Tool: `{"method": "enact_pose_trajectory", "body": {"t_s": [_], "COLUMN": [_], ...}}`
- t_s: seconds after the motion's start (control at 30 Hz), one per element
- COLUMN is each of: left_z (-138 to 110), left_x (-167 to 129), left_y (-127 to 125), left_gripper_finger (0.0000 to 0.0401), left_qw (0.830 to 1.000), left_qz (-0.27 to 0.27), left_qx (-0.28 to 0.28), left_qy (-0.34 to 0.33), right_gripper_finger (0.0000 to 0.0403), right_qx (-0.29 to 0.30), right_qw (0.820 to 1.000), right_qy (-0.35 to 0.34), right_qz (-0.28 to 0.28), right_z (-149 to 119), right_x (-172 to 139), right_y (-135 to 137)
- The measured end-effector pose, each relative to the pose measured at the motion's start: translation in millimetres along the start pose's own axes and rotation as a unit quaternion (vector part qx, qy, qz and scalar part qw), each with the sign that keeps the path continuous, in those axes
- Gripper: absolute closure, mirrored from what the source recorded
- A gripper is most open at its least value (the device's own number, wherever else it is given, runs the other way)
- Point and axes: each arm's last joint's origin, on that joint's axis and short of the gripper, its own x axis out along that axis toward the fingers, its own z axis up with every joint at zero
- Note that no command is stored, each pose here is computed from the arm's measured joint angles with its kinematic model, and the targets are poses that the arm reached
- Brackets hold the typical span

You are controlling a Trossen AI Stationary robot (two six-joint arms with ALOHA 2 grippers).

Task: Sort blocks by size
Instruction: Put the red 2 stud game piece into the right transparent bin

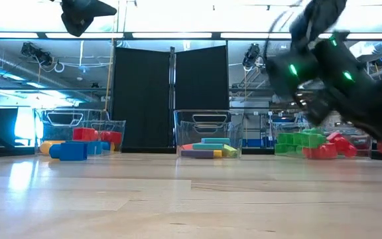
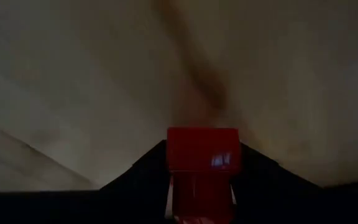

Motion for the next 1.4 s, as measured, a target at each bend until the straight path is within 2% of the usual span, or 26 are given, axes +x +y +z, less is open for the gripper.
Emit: {"method": "enact_pose_trajectory", "body": {"t_s": [0.2,0.37,0.47,0.57,0.67,0.77,0.9,1.07,1.23,1.4], "left_z": [0.1,0.1,0.1,0.2,1.4,3.4,4.6,4.6,4.5,4.5], "left_x": [0.0,0.0,0.0,0.0,0.0,-0.1,-0.1,-0.1,-0.1,-0.1], "left_y": [0.0,0.0,0.0,-0.1,-0.7,-1.7,-2.3,-2.3,-2.2,-2.2], "left_gripper_finger": [0.0167,0.0167,0.0167,0.0167,0.0167,0.0167,0.0167,0.0167,0.0167,0.0167], "left_qw": [1.000,1.000,1.000,1.000,1.000,1.000,1.000,1.000,1.000,1.000], "left_qz": [0.000,0.000,0.000,-0.001,-0.004,-0.009,-0.012,-0.012,-0.012,-0.012], "left_qx": [0.000,0.000,0.000,-0.001,-0.004,-0.009,-0.012,-0.013,-0.012,-0.012], "left_qy": [0.000,0.000,0.000,-0.001,-0.007,-0.017,-0.022,-0.022,-0.022,-0.022], "right_gripper_finger": [0.0253,0.0253,0.0253,0.0253,0.0253,0.0255,0.0256,0.0253,0.0233,0.0206], "right_qx": [0.000,0.031,0.092,0.180,0.257,0.323,0.386,0.414,0.386,0.383], "right_qw": [0.987,0.950,0.917,0.883,0.859,0.845,0.847,0.865,0.888,0.884], "right_qy": [-0.159,-0.307,-0.387,-0.432,-0.442,-0.426,-0.365,-0.283,-0.249,-0.266], "right_qz": [0.019,0.035,0.031,0.028,0.027,0.019,-0.004,-0.008,-0.015,-0.014], "right_z": [-13.4,-42.2,-60.3,-72.3,-74.4,-66.2,-46.8,-23.9,-11.1,-8.1], "right_x": [-66.0,-122.1,-146.4,-159.0,-164.1,-162.6,-145.2,-115.0,-100.9,-102.6], "right_y": [2.1,-15.0,-37.6,-66.3,-94.5,-121.2,-156.7,-189.5,-198.1,-199.0]}}
